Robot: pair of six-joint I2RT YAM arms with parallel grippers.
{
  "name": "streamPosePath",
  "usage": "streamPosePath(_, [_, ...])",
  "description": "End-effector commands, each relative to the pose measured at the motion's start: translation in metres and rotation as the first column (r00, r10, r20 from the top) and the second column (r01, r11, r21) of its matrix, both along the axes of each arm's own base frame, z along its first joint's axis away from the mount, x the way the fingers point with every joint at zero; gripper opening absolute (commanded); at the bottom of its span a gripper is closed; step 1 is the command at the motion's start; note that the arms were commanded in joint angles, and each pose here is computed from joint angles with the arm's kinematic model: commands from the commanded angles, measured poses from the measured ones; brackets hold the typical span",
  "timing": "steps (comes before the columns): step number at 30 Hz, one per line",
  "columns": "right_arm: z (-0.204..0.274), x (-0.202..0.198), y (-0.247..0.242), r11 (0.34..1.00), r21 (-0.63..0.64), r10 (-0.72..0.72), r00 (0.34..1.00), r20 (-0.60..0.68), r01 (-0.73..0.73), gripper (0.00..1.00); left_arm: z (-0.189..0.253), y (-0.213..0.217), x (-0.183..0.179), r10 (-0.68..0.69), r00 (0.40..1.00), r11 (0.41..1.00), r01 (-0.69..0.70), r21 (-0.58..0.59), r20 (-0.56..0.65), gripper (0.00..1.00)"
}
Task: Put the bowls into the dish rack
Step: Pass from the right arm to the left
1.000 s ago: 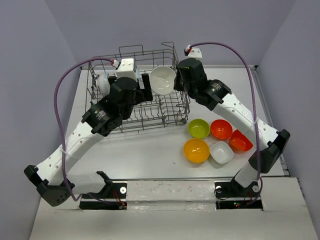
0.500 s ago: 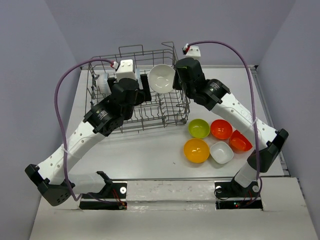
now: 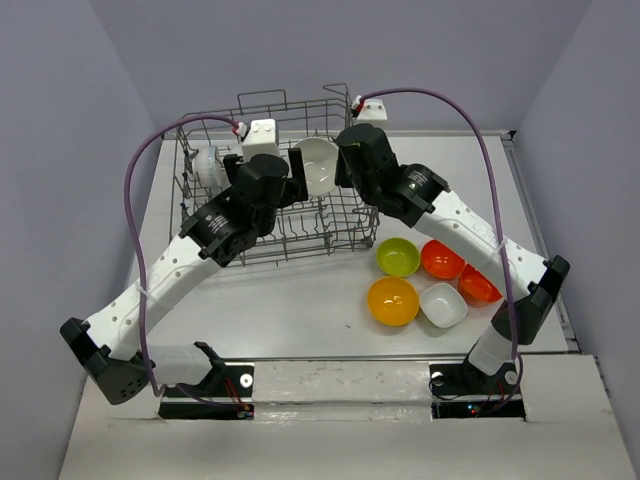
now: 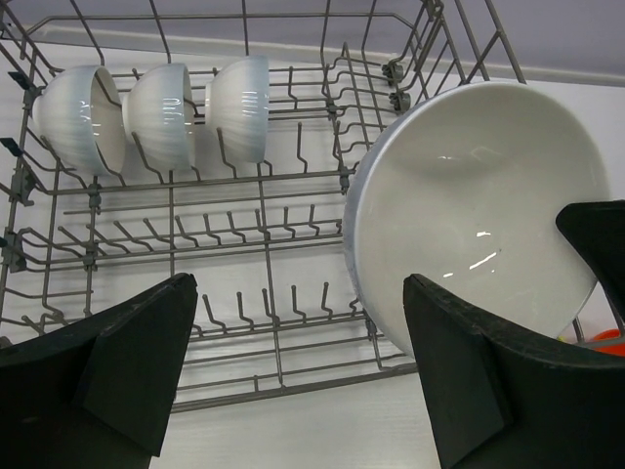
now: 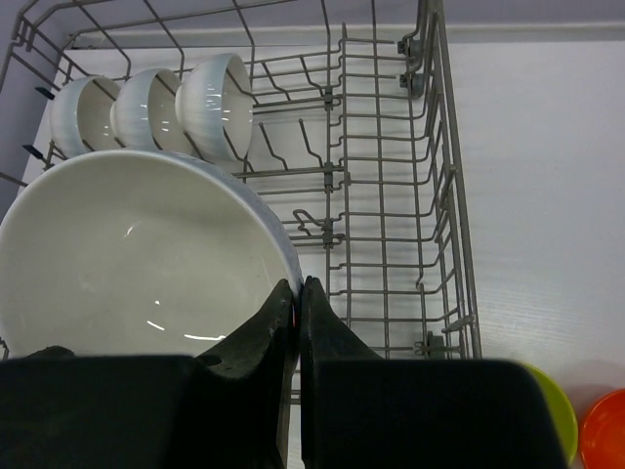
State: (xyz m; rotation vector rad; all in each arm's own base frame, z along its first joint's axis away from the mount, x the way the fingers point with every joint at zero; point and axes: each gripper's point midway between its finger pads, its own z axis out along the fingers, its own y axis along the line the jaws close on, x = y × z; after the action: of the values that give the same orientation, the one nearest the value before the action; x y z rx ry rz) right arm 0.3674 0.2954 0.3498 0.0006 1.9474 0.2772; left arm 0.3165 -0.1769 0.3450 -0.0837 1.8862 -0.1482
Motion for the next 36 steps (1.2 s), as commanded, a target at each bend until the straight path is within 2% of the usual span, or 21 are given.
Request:
streamPosePath(1, [0.053,0.0,0.003,0.989,0.145,-0.033,0.992,0.119,0.016,0.01,0.007,-0.005,0.007,0.018,0.999,0.999,-0.017,-0.031,0.033,0.95])
streamPosePath(7, [0.058,-0.007,0.007,0.988,0.153,-0.015,0.992,0.127,-0.004,0.01,-0.006,-0.007,0.014,0.041,0.999,0.999,-0.041,-0.02,0.017,0.94])
streamPosePath(9, [0.057,-0.008,0.005,0.988,0.152,-0.02,0.992,0.128,0.0,0.01,-0.005,-0.006,0.015,0.051,0.998,0.999,-0.051,-0.02,0.021,0.91])
streamPosePath(12, [0.06,-0.01,0.002,0.988,0.157,-0.026,0.991,0.134,0.005,0.01,-0.007,-0.006,0.016,0.055,0.998,0.998,-0.054,-0.019,0.019,0.82])
streamPosePath(13, [0.059,-0.01,0.001,0.988,0.155,-0.026,0.991,0.133,0.005,0.01,-0.008,-0.006,0.017,0.056,0.998,0.998,-0.056,-0.017,0.017,0.77])
streamPosePath(15, [0.059,-0.01,0.001,0.988,0.156,-0.024,0.991,0.134,0.003,0.01,-0.009,-0.006,0.017,0.055,0.998,0.998,-0.055,-0.015,0.013,0.71])
streamPosePath(16, [0.059,-0.01,0.002,0.987,0.158,-0.025,0.99,0.136,0.003,0.01,-0.009,-0.006,0.017,0.055,0.998,0.998,-0.055,-0.016,0.012,0.64])
streamPosePath(22, [0.056,-0.011,0.009,0.988,0.154,-0.009,0.991,0.132,-0.012,0.01,-0.016,-0.009,0.018,0.043,0.999,0.999,-0.043,-0.016,-0.002,0.45])
streamPosePath(33, [0.054,-0.009,0.013,0.988,0.153,-0.001,0.991,0.132,-0.02,0.01,-0.019,-0.011,0.017,0.034,0.999,0.999,-0.034,-0.015,-0.01,0.28])
streamPosePath(36, [0.054,-0.01,0.014,0.987,0.16,0.009,0.991,0.134,-0.03,0.01,-0.019,-0.011,0.017,0.033,0.999,0.999,-0.033,-0.016,-0.012,0.16])
